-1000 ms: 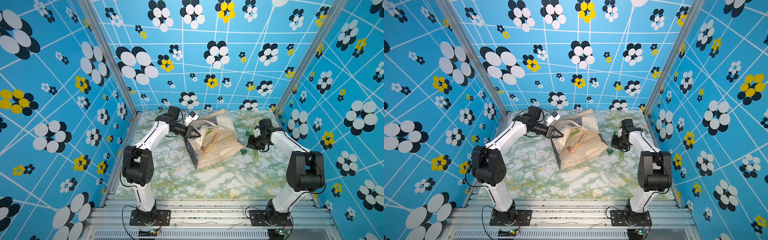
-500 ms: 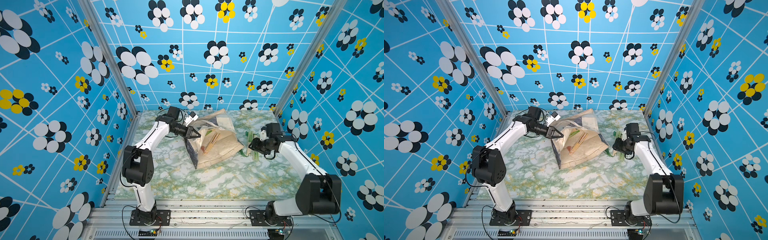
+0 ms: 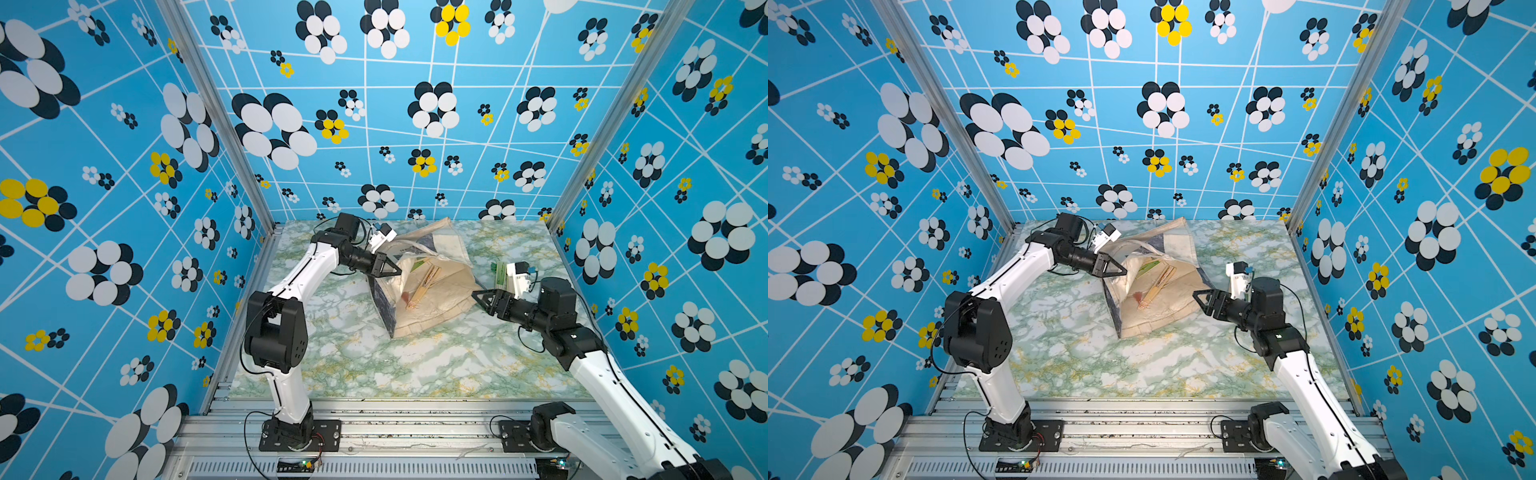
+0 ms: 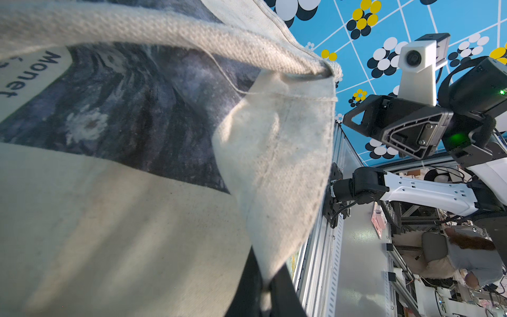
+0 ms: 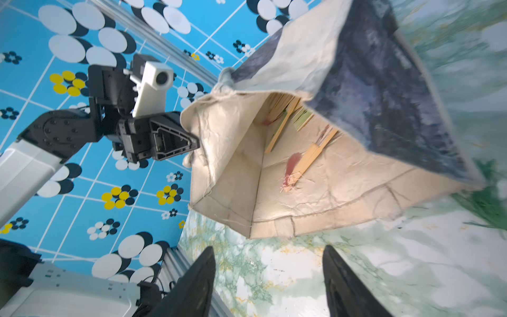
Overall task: Take out the folding fans from the tote bags
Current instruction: Pick up the folding fan from the canvas bag.
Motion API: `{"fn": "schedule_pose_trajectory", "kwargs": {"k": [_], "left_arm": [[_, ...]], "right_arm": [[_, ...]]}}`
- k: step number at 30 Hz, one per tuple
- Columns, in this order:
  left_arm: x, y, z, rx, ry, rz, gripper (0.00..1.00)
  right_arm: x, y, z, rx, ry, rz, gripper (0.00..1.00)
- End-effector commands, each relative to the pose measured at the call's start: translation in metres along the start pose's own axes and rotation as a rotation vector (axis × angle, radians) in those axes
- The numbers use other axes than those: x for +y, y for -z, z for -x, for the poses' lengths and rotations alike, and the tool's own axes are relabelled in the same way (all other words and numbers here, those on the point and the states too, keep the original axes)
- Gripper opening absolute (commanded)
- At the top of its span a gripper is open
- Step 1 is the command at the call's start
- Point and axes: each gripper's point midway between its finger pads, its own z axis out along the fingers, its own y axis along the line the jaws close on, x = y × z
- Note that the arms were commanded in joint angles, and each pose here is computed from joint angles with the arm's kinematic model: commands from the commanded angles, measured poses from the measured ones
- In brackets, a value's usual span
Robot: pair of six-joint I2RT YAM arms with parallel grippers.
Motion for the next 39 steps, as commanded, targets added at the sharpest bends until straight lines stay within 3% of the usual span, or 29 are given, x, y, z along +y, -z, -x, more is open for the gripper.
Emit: {"fn": "schedule_pose_trajectory", "kwargs": {"k": [1, 7, 15, 25, 39], "left_arm": [[-0.011, 0.006, 0.005, -0.014, -0.018, 0.004, 0.0], [-0.011, 0.002, 0.005, -0.008, -0.013, 0.0, 0.0], [-0.015, -0.002, 0.003, 0.0, -0.016, -0.008, 0.0], [-0.021, -0.004, 0.003, 0.003, -0.026, -0.019, 0.0], [-0.034, -0.016, 0.002, 0.017, -0.041, -0.064, 0.0]], "right_arm": [[0.002, -0.034, -0.004, -0.012, -0.013, 0.018, 0.63], [-0.009, -0.107, -0.024, 0.026, -0.08, -0.038, 0.62], [-0.031, -0.169, -0.039, 0.041, -0.199, -0.088, 0.61], [-0.059, -0.213, -0.052, 0.062, -0.288, -0.174, 0.61], [-0.066, -0.261, -0.083, 0.098, -0.393, -0.156, 0.58]]}}
